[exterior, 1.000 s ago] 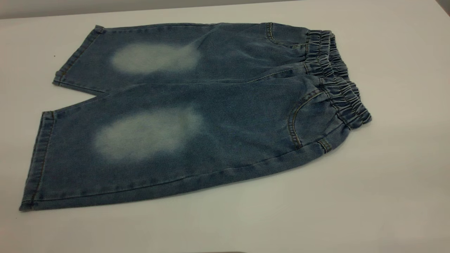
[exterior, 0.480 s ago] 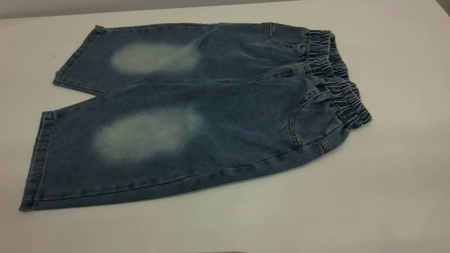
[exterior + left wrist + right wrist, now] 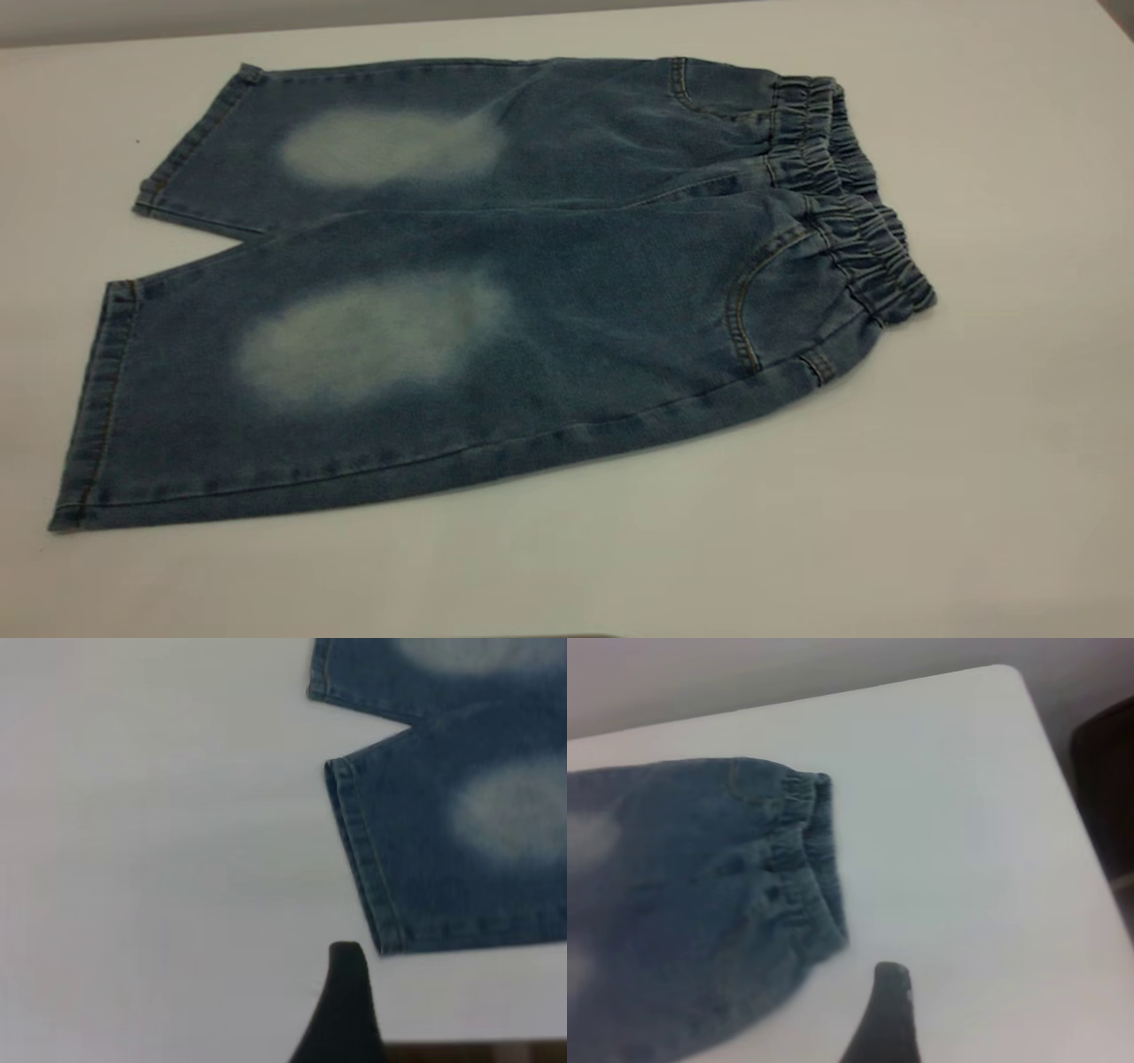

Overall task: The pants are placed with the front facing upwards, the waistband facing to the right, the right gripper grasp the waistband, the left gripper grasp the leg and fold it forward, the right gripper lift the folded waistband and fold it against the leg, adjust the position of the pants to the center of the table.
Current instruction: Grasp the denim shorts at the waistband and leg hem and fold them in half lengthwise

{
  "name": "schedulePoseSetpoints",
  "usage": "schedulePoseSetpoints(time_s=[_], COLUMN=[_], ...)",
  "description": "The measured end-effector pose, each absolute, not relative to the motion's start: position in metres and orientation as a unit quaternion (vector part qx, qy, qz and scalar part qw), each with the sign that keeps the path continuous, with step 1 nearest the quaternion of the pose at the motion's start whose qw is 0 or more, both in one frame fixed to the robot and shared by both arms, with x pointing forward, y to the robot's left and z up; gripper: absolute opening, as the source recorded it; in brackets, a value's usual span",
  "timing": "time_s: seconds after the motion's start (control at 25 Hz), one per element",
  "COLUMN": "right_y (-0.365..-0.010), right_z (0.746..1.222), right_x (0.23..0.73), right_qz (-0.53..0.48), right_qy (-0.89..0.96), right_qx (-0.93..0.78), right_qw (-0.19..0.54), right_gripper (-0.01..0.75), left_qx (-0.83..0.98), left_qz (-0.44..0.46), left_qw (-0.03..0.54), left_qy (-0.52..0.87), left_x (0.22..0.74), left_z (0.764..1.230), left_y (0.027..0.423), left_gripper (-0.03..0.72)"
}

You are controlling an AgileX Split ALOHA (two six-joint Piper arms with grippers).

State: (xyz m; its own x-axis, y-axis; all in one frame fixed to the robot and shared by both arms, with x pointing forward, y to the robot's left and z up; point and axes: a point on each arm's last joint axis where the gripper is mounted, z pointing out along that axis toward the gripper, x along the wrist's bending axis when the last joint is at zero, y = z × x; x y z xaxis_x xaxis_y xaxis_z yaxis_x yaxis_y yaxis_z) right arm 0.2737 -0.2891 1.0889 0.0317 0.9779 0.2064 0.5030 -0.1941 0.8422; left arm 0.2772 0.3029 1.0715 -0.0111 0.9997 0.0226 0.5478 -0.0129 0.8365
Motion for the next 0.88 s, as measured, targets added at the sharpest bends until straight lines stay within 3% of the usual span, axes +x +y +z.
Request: schedulePoseSetpoints(time_s=[0.32, 0.6, 0.88], right_y=[-0.285, -0.277, -0.271], right_z=[1.078, 1.015, 0.945], right_x=[0.379, 0.454, 0.498], right_qz=[0.394, 0.348, 0.331], right_qy=[0.576, 0.613, 0.628], right_qx=[0.692, 0.707, 0.704], right_qw=[0.184, 0.054, -0.022], right_gripper=[0.578, 0.578, 0.578], left_qx=[0.562, 0.587, 0.610], left_qz=[0.284, 0.243, 0.242], left_qw=[0.381, 0.353, 0.332], left_qy=[0.677, 0.687, 0.677], left_x=[0.378, 0.433, 0.459], left_z=[1.077, 1.054, 1.032], left_y=[0.298, 0.296, 0.296], left_gripper=[0.568, 0.568, 0.568])
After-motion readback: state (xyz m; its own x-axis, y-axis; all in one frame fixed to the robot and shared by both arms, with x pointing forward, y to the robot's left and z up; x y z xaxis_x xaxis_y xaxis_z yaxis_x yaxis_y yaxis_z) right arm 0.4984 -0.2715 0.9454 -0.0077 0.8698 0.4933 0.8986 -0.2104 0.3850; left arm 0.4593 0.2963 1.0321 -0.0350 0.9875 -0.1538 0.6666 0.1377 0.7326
